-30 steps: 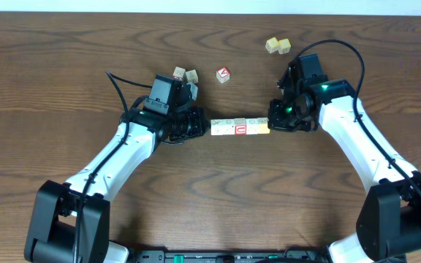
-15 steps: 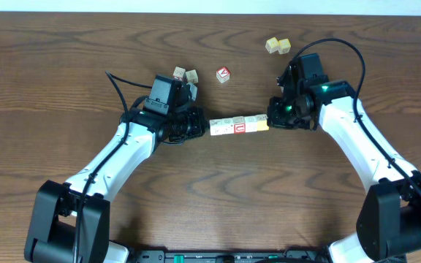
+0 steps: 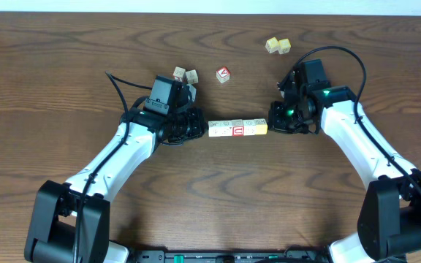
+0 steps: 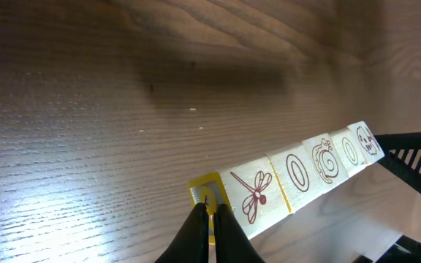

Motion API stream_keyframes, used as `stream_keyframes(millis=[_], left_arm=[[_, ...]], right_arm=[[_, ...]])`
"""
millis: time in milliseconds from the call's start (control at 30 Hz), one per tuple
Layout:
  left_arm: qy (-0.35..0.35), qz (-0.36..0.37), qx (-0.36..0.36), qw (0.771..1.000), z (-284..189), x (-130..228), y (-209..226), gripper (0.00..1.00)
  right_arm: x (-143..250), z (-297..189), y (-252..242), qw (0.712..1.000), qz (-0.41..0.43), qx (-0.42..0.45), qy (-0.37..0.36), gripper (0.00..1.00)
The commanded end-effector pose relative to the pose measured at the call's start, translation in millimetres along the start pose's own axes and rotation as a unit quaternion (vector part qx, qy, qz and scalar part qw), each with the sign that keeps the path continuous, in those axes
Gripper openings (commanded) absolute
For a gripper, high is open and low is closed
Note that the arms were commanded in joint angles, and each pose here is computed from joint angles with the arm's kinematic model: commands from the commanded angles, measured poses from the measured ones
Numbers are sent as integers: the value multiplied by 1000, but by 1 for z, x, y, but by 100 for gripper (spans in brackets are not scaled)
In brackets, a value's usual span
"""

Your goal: Lift 5 blocks

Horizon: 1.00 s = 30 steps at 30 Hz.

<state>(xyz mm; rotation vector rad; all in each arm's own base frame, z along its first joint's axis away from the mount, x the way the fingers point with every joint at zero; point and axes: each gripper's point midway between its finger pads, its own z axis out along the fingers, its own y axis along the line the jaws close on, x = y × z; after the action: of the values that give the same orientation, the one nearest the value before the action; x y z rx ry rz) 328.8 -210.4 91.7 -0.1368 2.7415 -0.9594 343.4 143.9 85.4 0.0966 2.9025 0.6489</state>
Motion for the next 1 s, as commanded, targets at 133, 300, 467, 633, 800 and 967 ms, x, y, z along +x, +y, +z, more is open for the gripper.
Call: stream_keyframes(millis=[133,300,467,633,800,967], left_arm=[[46,19,53,997,12,16,-33,7],[49,29,57,997,20,18,-37,7],[58,28,58,996,33,23,-39,7],[74,24,51,996,46,30,-34,8],[75,23,49,996,51,30,-31,7],[79,19,46,996,54,31,-28,7]], right_arm=[[20,3,44,993,-10,-115,40,1],[20,4,44,993,-13,-115,39,1],[21,5,43,993,-12,-115,40,1],[27,11,38,993,-9,-112,46,1],[38,25,28,993,1,-111,50,1],[42,33,21,993,4,-104,47,1]])
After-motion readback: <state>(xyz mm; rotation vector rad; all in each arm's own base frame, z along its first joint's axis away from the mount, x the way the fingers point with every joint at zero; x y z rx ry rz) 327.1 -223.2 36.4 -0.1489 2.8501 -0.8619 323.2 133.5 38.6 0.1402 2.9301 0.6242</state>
